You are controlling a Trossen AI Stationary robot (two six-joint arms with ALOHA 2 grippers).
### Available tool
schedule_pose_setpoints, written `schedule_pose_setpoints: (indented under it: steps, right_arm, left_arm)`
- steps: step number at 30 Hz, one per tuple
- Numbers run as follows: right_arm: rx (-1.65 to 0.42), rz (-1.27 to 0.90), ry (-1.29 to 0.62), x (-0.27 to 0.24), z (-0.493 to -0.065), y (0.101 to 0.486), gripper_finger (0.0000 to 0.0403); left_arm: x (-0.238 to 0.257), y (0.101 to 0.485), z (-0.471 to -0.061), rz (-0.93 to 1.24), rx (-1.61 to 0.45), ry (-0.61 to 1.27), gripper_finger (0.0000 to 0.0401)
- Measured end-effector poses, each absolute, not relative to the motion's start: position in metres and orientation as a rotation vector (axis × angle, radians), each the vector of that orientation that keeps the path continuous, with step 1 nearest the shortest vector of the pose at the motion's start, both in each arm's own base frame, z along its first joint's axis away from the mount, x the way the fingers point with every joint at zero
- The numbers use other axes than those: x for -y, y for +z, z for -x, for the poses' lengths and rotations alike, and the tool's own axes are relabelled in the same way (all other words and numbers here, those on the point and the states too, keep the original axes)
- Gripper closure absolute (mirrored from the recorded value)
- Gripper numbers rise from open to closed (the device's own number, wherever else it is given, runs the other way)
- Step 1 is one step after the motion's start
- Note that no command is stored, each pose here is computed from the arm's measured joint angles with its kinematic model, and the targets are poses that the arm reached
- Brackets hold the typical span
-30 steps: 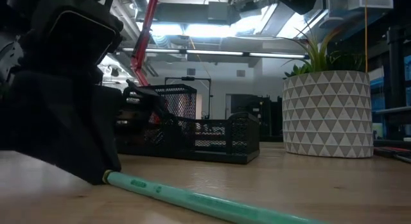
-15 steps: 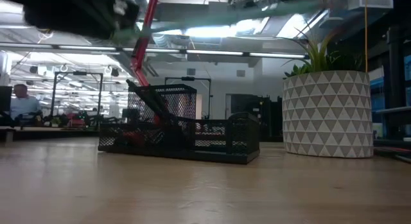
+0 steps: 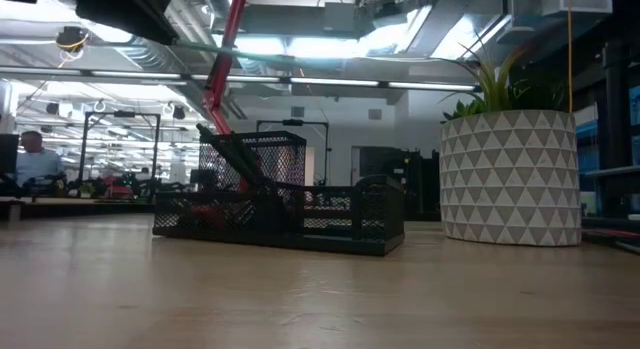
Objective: Pick and place office supplies into organizer
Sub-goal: Put the blue pencil into the black desk organizer
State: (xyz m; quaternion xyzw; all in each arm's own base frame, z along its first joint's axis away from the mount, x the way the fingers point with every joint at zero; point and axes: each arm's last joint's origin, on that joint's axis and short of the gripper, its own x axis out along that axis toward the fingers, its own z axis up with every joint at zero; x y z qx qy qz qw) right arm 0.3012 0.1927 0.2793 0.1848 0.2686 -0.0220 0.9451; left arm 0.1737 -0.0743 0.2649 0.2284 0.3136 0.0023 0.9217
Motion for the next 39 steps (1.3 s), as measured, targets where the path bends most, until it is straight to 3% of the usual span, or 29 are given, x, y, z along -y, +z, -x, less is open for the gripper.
schedule_pose_setpoints:
  steps: [7,14,26,39]
  right_arm:
    - [-0.532,-0.312,-0.197,-0.186,-0.277,0.291,0.018]
    - [-0.563,-0.33,-0.231,-0.185,-0.275,0.287,0.018]
    - [-0.562,-0.327,-0.23,-0.185,-0.275,0.287,0.018]
    - [-0.607,-0.284,-0.253,-0.182,-0.271,0.276,0.018]
  left_arm:
    - [0.056,0.294,-0.171,-0.534,-0.822,0.068,0.0392]
    - [0.049,0.309,-0.177,-0.584,-0.894,-0.023,0.0392]
    - [0.044,0.284,-0.201,-0.765,-1.102,-0.075,0.0391]
    - [0.051,0.26,-0.237,-1.138,-1.13,-0.188,0.0379]
